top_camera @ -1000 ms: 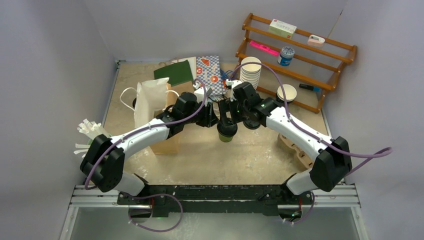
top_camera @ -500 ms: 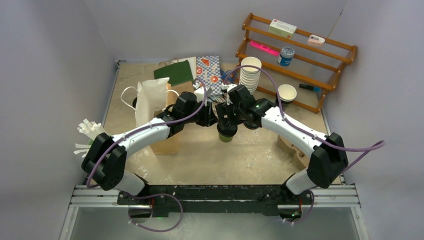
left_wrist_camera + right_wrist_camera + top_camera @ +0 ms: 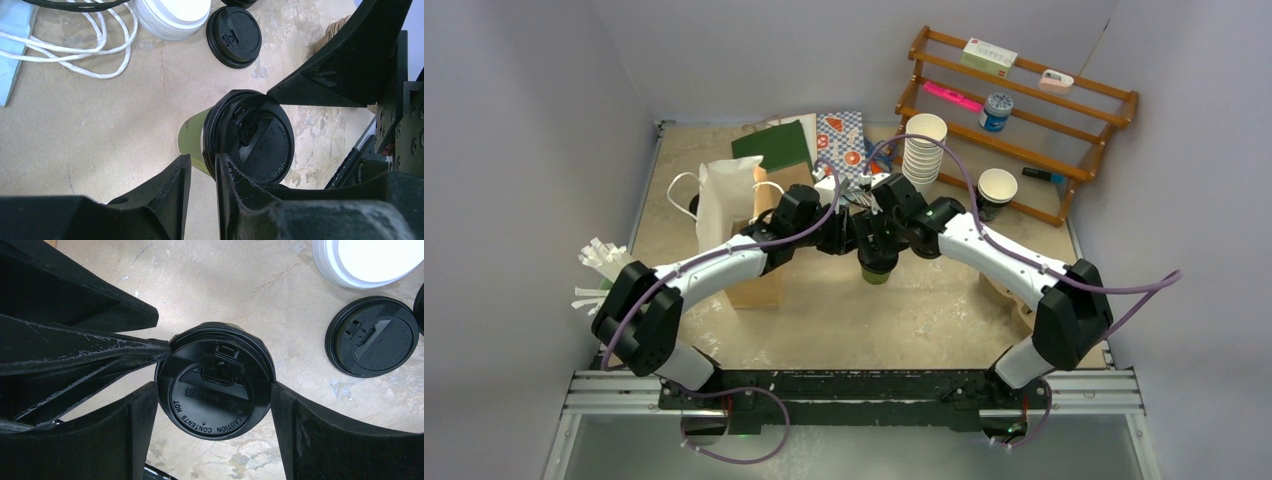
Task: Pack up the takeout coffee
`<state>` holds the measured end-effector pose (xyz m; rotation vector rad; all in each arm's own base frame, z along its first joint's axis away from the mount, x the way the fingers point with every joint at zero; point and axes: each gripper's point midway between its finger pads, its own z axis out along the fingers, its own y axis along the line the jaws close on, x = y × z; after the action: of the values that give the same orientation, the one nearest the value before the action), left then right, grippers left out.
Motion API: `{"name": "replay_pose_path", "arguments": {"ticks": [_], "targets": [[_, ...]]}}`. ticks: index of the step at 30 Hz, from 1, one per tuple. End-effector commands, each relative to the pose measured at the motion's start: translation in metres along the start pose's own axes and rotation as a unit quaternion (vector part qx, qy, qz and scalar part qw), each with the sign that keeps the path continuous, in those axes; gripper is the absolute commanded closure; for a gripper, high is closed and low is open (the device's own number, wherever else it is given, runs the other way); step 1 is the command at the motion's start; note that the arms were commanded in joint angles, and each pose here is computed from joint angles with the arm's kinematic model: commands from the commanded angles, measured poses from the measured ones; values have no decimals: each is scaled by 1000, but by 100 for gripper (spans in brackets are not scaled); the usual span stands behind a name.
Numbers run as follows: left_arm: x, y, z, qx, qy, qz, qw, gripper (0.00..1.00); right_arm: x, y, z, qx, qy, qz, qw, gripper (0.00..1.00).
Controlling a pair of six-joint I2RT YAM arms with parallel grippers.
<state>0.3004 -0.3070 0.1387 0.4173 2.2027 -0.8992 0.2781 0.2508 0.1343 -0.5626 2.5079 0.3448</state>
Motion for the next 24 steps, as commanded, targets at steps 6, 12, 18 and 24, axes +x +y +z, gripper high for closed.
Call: {"name": "replay_pose_path", "arguments": {"ticks": [6, 12, 18, 24], "targets": [[-6, -3, 6, 16, -7, 2, 1000, 72, -12, 0, -7, 15, -12, -11, 1000, 21], [-2, -2, 8, 19, 0, 0, 1000, 72, -7, -1, -6, 17, -7, -12, 1000, 22], [5, -1, 10, 21, 7, -4, 1000, 73, 1, -1, -2, 18, 0, -13, 1000, 23], [9, 1, 10, 21, 12, -6, 1000, 73, 7, 0, 1, 11, 4, -8, 1000, 24]]}}
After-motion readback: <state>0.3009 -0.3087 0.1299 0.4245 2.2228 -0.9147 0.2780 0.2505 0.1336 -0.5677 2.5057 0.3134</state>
